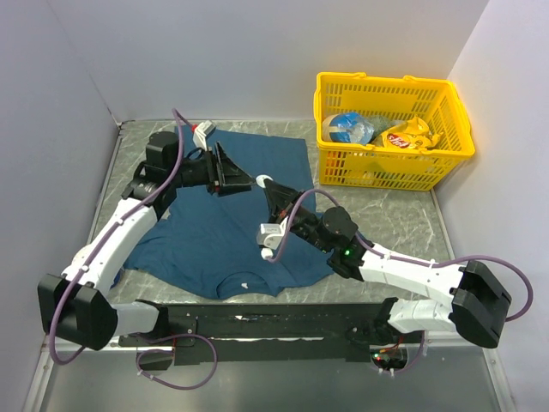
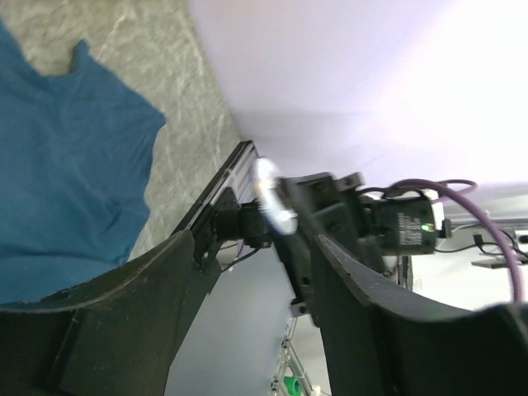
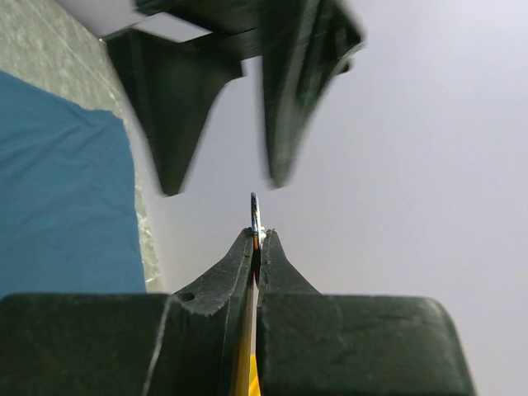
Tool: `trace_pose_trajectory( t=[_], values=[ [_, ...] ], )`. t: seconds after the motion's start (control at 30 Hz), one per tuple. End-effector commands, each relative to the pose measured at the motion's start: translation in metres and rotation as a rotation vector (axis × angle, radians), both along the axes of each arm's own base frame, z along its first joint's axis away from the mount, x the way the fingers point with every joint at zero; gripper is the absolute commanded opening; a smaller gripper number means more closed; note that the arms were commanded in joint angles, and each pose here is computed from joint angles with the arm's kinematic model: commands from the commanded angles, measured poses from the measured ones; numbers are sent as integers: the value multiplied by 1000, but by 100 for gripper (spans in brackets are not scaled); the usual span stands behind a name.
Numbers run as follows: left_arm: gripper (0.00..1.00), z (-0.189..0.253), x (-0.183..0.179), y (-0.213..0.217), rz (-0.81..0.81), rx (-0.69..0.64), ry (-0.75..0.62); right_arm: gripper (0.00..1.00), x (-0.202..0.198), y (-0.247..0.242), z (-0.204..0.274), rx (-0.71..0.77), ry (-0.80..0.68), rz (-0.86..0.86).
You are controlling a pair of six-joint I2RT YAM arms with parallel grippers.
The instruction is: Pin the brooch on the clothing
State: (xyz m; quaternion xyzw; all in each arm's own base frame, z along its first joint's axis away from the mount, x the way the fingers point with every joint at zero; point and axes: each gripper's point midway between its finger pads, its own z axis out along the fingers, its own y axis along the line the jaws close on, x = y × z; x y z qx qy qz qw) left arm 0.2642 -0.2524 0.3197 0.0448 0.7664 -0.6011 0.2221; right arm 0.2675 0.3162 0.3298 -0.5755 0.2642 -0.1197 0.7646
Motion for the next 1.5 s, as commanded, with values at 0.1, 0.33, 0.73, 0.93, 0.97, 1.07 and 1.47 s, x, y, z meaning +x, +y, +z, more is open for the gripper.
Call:
trace_pose_trajectory(
  t=[0.1,0.33,0.73,0.93,0.97,1.07,1.47],
  values=[
    [61,30,-10,-1,-44,-81,-83,0,-11,-5,17,55,-30,5],
    [54,30,1,-4,-30,-70,-80,0,-18,3,13,40,-19,19],
    [27,21,-6,-4,-53,-65,-62,0,-14,6,10,53,-11,-10],
    [25,18,-13,-8,-86,-64,-52,0,-13,9,8,55,-13,-14],
    [26,19,-13,-9,-89,-64,-57,0,-13,9,7,51,-11,-16],
    [24,20,-18,-14,-113,-63,-59,0,-12,9,8,54,-14,-31],
    [1,23,9,-2,80,107,-175,72,-14,-13,40,209,41,-79]
  ],
)
